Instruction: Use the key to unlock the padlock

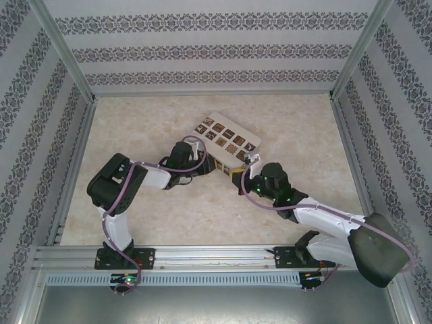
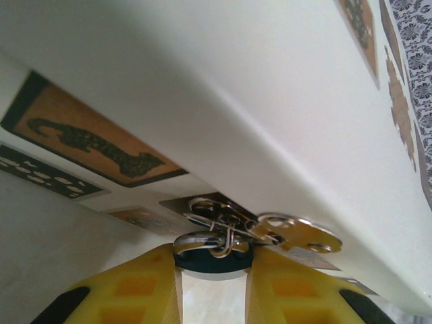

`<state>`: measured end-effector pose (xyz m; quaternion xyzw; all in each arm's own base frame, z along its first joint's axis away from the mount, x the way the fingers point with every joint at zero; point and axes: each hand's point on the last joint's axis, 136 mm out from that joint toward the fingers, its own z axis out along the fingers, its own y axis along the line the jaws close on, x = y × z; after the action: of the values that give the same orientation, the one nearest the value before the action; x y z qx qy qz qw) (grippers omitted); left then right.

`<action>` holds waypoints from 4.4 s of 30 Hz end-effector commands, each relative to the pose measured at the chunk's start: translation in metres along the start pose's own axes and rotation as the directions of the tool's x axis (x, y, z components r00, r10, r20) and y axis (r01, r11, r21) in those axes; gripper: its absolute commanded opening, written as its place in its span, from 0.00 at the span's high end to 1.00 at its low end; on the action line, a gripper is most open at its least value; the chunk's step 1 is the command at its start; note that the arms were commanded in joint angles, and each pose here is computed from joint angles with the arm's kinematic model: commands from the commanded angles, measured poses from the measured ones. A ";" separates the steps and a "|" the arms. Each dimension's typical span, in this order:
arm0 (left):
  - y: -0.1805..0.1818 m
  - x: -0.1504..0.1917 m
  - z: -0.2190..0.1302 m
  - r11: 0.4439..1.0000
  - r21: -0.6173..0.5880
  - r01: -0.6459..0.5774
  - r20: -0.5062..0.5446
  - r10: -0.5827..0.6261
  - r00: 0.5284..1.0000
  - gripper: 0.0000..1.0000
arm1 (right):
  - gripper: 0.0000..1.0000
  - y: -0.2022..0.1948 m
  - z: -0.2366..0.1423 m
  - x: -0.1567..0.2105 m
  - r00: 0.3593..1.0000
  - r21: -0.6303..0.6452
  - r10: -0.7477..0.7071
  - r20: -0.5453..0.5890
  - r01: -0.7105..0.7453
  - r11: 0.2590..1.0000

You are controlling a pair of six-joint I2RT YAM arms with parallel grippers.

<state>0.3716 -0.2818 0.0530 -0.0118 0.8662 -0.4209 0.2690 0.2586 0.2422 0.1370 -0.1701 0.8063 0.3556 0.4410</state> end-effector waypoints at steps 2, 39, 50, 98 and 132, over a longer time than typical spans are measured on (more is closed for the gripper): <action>-0.041 -0.016 -0.006 0.997 0.078 0.014 -0.010 -0.014 1.000 0.76 | 1.00 -0.004 0.005 0.011 0.993 0.038 -0.109 0.055 0.107 0.994; -0.071 -0.010 -0.016 0.979 0.105 0.174 -0.160 -0.156 0.975 0.76 | 1.00 -0.040 0.047 0.038 0.970 0.177 -0.200 0.135 0.175 0.969; -0.072 -0.005 -0.018 0.977 0.098 0.190 -0.173 -0.171 0.970 0.77 | 1.00 -0.056 0.048 0.032 0.973 0.193 -0.167 0.159 0.135 0.972; -0.062 -0.003 0.006 0.971 0.100 0.215 -0.166 -0.197 0.966 0.77 | 1.00 -0.053 0.062 0.042 0.990 0.115 -0.012 0.138 -0.004 0.993; -0.014 0.000 -0.009 0.985 -0.036 -0.168 -0.001 0.169 0.986 0.40 | 1.00 -0.066 0.045 -0.058 0.965 0.063 0.253 0.070 -0.257 0.964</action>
<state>0.3559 -0.2757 0.0596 0.0255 0.8827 -0.3814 0.2734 0.3567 0.2225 0.1522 -0.0459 0.7995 0.3656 0.4743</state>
